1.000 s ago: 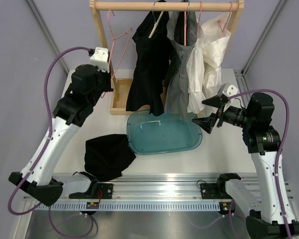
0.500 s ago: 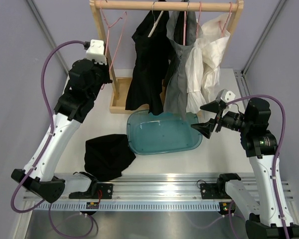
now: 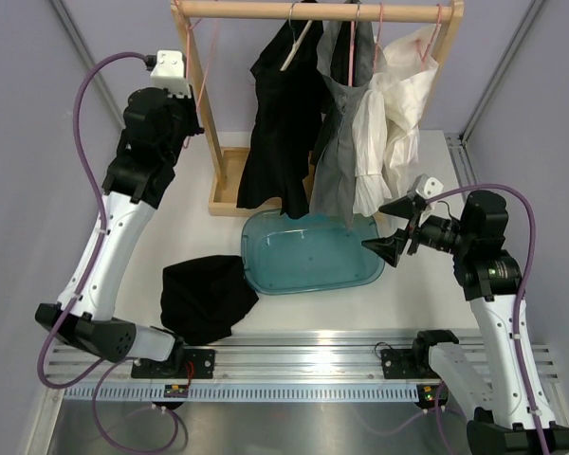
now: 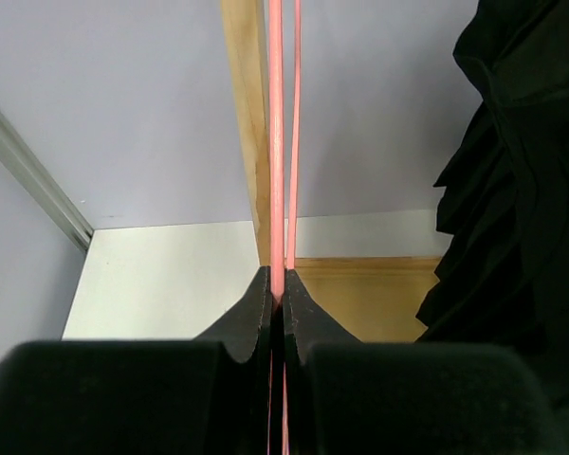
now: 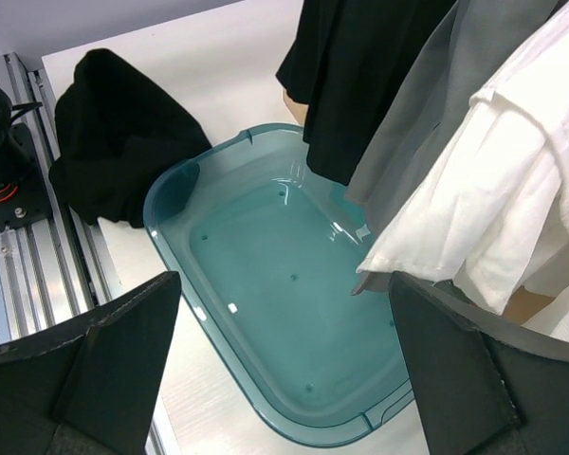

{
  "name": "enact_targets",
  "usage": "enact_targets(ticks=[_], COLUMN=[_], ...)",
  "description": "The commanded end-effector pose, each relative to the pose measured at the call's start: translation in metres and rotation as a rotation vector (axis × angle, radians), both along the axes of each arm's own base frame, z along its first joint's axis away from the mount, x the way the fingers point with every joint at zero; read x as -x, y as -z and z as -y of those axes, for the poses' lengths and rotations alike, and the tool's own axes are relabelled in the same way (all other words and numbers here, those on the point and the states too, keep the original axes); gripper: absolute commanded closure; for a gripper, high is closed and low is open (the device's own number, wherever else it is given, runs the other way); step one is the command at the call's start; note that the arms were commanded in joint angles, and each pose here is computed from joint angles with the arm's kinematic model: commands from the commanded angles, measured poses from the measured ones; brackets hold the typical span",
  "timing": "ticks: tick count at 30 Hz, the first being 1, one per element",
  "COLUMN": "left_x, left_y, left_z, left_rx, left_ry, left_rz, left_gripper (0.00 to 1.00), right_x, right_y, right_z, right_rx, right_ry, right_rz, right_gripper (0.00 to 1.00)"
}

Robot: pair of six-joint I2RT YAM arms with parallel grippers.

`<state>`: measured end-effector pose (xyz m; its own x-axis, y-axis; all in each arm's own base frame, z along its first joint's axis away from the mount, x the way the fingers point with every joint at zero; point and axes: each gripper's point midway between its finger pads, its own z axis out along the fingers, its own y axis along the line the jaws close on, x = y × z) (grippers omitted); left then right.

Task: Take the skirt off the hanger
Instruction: Place the hanger at the clothesline.

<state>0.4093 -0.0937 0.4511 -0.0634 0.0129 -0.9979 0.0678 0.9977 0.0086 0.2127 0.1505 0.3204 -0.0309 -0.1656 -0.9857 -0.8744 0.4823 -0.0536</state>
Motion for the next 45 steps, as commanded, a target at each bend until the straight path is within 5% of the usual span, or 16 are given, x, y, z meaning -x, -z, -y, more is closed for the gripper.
enact_targets(ticks=[1,12,23,27,31,42,45], left_x=[-0.013,-0.017,-0.017,-0.009,-0.002,0.043,0.071], left_y=[-0.012,0.036,0.046,0.045,0.043,0.029,0.049], left_z=[0.009,0.017,0.009,0.012,0.013,-0.006,-0.019], left_rx=[0.025,0.026,0.032,0.063,0.082,0.077,0.058], left_ry=[0.042,0.12,0.105,0.134,0.147,0.129,0.099], left_rz=[0.034,-0.039,-0.042,-0.014,-0.003,0.033,-0.008], left_gripper=[1.0,1.0,0.98,0.66,0.44,0.04,0.01], right_x=[-0.002,-0.028,-0.032,-0.03,-0.027,-0.025,-0.024], right_y=[-0.001,0.062,0.076,0.081,0.085,0.088,0.088], right_z=[0.001,0.022,0.037,0.039,0.038,0.038,0.038], right_rx=[0.003,0.174,0.279,0.302,0.318,0.325,0.325], right_ry=[-0.001,0.075,0.133,0.121,0.104,0.095,0.095], right_rz=[0.045,0.075,0.095,0.102,0.102,0.104,0.103], right_gripper=[0.01,0.01,0.01,0.01,0.01,0.0,0.0])
